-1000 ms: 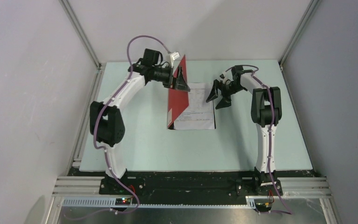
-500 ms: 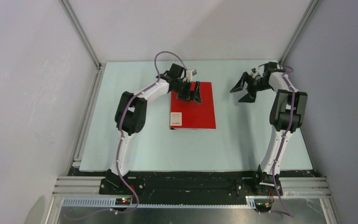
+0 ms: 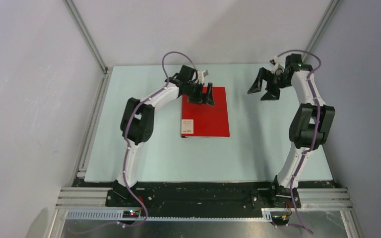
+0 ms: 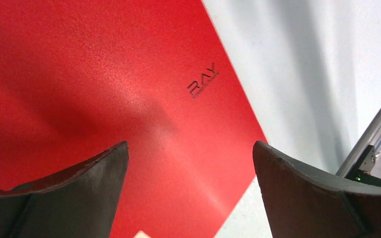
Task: Put the files into the folder
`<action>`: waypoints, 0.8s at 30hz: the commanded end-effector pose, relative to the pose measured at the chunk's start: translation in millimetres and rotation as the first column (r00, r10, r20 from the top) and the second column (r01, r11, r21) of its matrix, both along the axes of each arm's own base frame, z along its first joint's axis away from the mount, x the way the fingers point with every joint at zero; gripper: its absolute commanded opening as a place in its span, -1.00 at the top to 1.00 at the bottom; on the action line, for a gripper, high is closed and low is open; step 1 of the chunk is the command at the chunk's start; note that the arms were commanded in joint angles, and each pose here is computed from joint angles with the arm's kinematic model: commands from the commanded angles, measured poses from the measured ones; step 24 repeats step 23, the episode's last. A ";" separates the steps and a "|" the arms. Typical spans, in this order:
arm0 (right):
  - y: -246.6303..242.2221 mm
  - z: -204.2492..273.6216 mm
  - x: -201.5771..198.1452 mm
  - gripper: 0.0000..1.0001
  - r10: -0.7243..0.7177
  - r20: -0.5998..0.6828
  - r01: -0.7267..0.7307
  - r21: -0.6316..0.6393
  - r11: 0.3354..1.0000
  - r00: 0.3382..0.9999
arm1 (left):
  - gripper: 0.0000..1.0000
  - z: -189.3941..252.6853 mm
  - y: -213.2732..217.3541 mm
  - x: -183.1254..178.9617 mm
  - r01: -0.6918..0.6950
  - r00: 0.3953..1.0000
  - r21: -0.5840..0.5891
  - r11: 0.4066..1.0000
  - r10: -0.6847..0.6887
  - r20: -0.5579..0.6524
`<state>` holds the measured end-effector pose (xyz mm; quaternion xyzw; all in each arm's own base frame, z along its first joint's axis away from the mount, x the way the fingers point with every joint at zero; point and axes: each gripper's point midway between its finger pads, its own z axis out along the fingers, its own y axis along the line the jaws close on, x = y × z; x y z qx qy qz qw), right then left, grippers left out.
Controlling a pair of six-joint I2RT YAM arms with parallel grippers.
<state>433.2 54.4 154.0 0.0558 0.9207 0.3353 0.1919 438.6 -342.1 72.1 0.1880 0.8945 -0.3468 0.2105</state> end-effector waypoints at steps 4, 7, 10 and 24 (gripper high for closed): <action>15.6 99.3 28.1 -0.99 0.140 0.300 -0.050 -0.289 0.956 0.944 | -0.99 193.6 76.2 36.0 -0.131 0.879 -0.046 0.990 0.138 0.457; 17.8 140.6 45.4 -0.99 0.065 0.408 0.044 -0.251 0.967 0.911 | -0.99 220.0 133.9 42.6 -0.274 0.816 0.009 0.962 0.228 0.531; 0.8 170.6 55.9 -0.99 -0.106 0.477 0.250 -0.248 0.936 0.872 | -1.00 247.4 192.4 39.8 -0.447 0.726 0.050 0.893 0.329 0.605; 28.1 127.3 46.7 -0.99 -0.059 0.462 0.279 -0.425 0.861 0.885 | -0.99 195.4 269.6 7.2 -0.665 0.676 0.151 0.732 0.504 0.538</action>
